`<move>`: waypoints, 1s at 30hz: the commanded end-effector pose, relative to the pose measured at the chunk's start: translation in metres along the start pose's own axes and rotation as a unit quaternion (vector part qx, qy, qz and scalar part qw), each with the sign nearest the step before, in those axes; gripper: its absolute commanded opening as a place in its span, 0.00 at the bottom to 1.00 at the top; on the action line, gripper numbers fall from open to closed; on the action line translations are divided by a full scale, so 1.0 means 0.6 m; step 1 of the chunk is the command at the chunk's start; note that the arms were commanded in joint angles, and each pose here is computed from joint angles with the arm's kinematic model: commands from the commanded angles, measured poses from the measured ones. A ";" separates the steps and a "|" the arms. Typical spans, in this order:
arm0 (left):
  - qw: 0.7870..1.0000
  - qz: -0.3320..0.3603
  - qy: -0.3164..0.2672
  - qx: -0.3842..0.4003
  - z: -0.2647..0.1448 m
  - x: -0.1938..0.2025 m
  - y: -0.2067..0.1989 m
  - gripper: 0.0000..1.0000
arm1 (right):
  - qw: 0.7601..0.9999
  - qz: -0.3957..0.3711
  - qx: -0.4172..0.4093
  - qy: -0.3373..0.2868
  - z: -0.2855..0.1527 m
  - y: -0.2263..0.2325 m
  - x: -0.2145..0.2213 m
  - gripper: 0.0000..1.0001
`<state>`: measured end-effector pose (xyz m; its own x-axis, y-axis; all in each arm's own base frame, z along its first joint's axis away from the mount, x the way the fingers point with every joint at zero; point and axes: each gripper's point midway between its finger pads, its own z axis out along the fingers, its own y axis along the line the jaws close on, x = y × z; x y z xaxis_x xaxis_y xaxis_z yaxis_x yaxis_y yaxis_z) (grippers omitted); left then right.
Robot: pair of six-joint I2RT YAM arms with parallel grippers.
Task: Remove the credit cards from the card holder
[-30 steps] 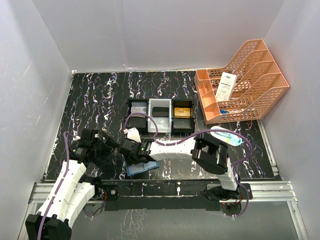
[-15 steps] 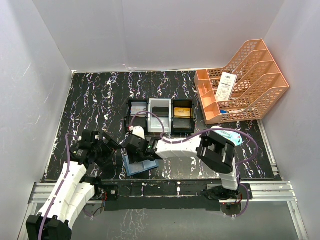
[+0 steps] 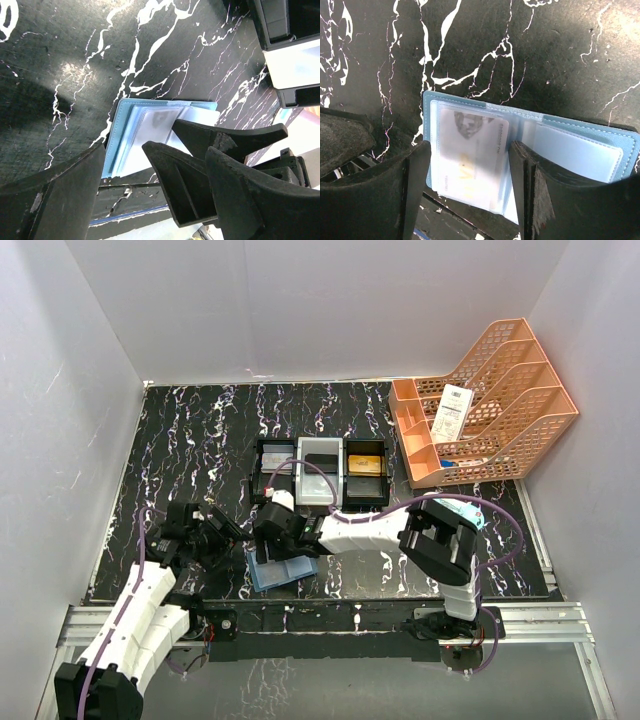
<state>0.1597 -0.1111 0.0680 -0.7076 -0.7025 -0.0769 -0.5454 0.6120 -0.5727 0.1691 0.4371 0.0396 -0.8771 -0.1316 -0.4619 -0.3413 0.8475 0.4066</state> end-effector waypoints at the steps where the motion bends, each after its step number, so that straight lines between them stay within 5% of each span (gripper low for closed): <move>1: 1.000 -0.008 -0.025 -0.011 -0.016 -0.010 0.003 0.82 | 0.998 -0.019 0.057 -0.004 0.012 -0.022 -0.001 0.64; 15: 0.994 -0.043 -0.096 -0.038 -0.046 -0.038 0.019 0.85 | 0.977 -0.092 0.189 -0.027 0.029 -0.060 0.005 0.66; 30: 0.999 -0.006 -0.048 -0.002 -0.027 -0.020 -0.004 0.84 | 0.995 -0.038 0.088 -0.019 0.018 -0.033 0.000 0.54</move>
<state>0.1583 -0.0850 0.0767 -0.6013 -0.7809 -0.1694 -0.6159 0.5879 -0.5244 0.1765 0.4393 0.0316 -0.8001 -0.2076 -0.5627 -0.3610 0.9159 0.1753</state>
